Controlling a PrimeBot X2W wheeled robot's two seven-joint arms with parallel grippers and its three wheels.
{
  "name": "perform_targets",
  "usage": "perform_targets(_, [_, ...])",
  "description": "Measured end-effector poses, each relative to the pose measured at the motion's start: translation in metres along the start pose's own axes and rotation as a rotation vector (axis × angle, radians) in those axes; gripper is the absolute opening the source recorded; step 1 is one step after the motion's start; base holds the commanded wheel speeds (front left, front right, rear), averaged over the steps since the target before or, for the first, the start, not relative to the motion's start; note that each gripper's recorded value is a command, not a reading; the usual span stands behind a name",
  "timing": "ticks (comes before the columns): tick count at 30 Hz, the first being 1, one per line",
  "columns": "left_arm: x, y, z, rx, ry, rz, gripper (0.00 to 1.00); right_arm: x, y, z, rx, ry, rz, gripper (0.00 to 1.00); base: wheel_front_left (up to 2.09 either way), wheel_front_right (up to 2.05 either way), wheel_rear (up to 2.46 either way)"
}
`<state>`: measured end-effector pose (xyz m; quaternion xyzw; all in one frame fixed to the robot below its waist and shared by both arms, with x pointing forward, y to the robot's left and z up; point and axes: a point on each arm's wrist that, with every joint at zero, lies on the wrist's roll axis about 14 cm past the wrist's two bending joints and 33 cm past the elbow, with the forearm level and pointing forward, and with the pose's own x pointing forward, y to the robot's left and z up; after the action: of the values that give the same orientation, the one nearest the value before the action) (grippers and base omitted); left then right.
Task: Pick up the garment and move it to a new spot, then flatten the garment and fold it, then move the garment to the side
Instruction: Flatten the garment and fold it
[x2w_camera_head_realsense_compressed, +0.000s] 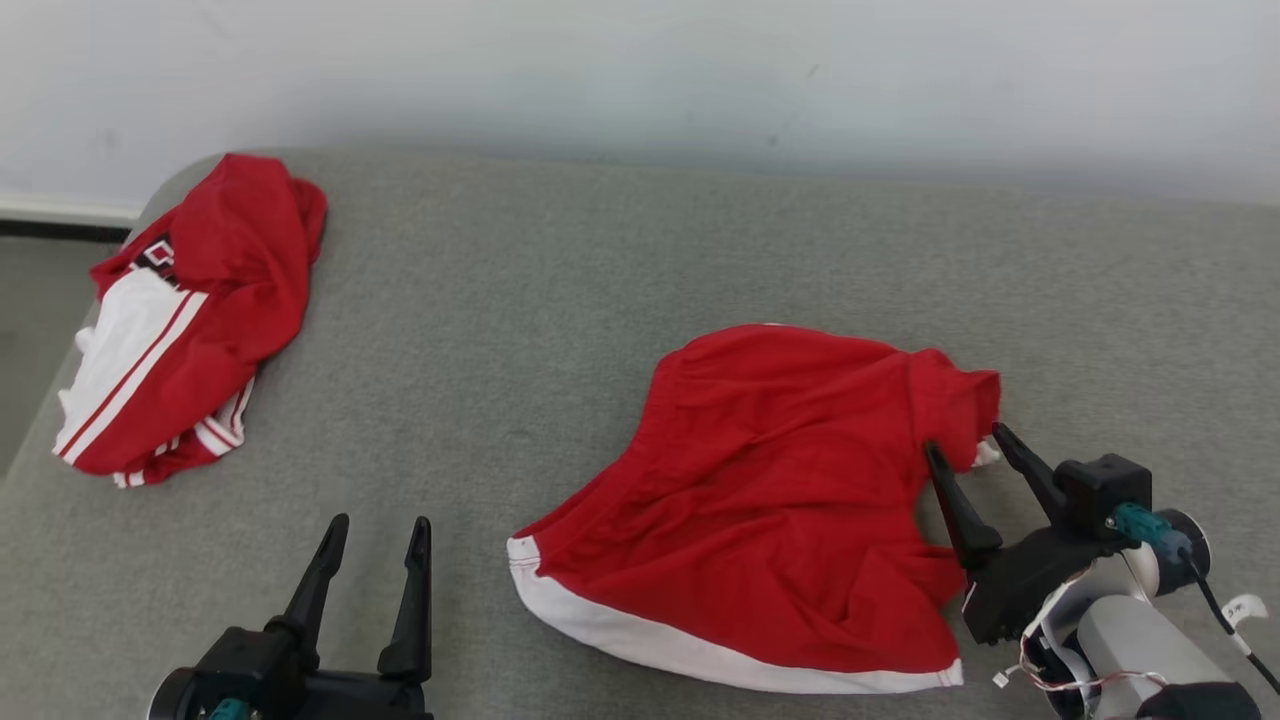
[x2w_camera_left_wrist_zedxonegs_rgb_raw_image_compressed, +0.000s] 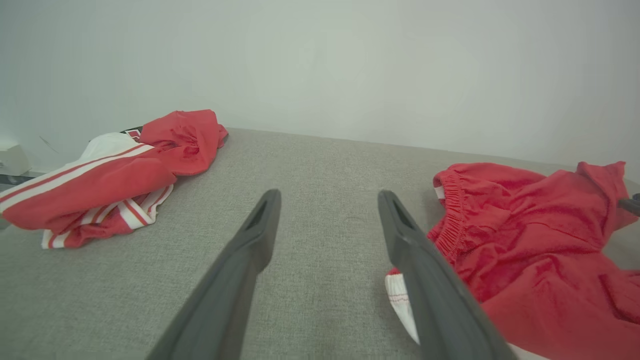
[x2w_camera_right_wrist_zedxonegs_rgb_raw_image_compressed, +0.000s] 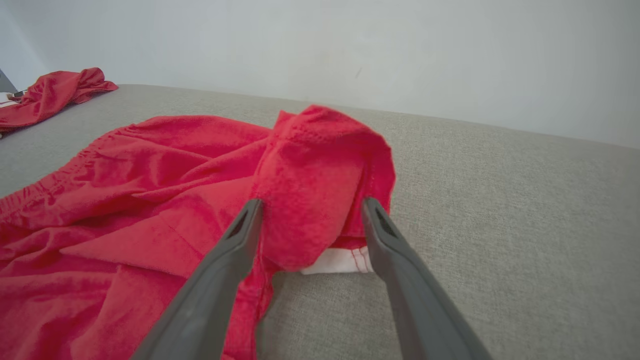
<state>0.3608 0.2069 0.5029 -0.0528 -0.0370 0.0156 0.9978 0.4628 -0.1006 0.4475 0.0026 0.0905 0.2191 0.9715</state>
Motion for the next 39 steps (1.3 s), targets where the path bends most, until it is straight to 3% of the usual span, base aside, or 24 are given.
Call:
perform_targets(3, [-0.001, 0.005, -0.005, -0.008, 0.016, 0.016, 1.00, 0.013, 0.005, -0.008, 0.006, 0.031, 0.020, 1.00, 0.00, 0.00, 0.00])
perform_targets(4, [0.000, 0.005, -0.006, -0.013, 0.019, 0.019, 1.00, 0.017, 0.006, -0.011, 0.011, 0.043, 0.025, 0.71, 0.00, 0.00, 0.00])
perform_targets(5, [0.001, 0.006, -0.007, -0.017, 0.022, 0.023, 1.00, 0.020, 0.007, -0.015, 0.017, 0.057, 0.029, 0.09, 0.00, 0.00, 0.00])
perform_targets(6, [0.002, 0.006, -0.008, -0.018, 0.026, 0.027, 1.00, 0.023, 0.008, -0.018, 0.021, 0.070, 0.033, 0.00, 0.00, 0.00, 0.00])
perform_targets(10, [0.001, 0.009, -0.014, -0.021, 0.045, 0.041, 1.00, 0.039, 0.003, -0.012, 0.014, 0.067, 0.033, 0.00, 0.00, 0.00, 0.00])
perform_targets(19, [0.002, 0.005, -0.012, -0.036, 0.039, 0.036, 1.00, 0.059, -0.031, 0.053, -0.070, -0.068, -0.014, 0.00, 0.00, 0.00, 0.00])
perform_targets(21, [0.002, 0.005, -0.012, -0.041, 0.038, 0.036, 1.00, 0.058, -0.034, 0.048, -0.075, -0.050, -0.024, 1.00, 0.00, 0.00, 0.00])
perform_targets(30, [0.003, -0.003, -0.012, -0.047, 0.035, 0.015, 1.00, 0.033, -0.043, 0.034, -0.031, -0.027, -0.072, 1.00, 0.00, 0.00, 0.00])
perform_targets(39, [0.009, -0.011, -0.001, -0.015, 0.000, -0.029, 1.00, -0.024, -0.043, 0.041, 0.024, -0.139, -0.127, 1.00, 0.00, 0.00, 0.00])
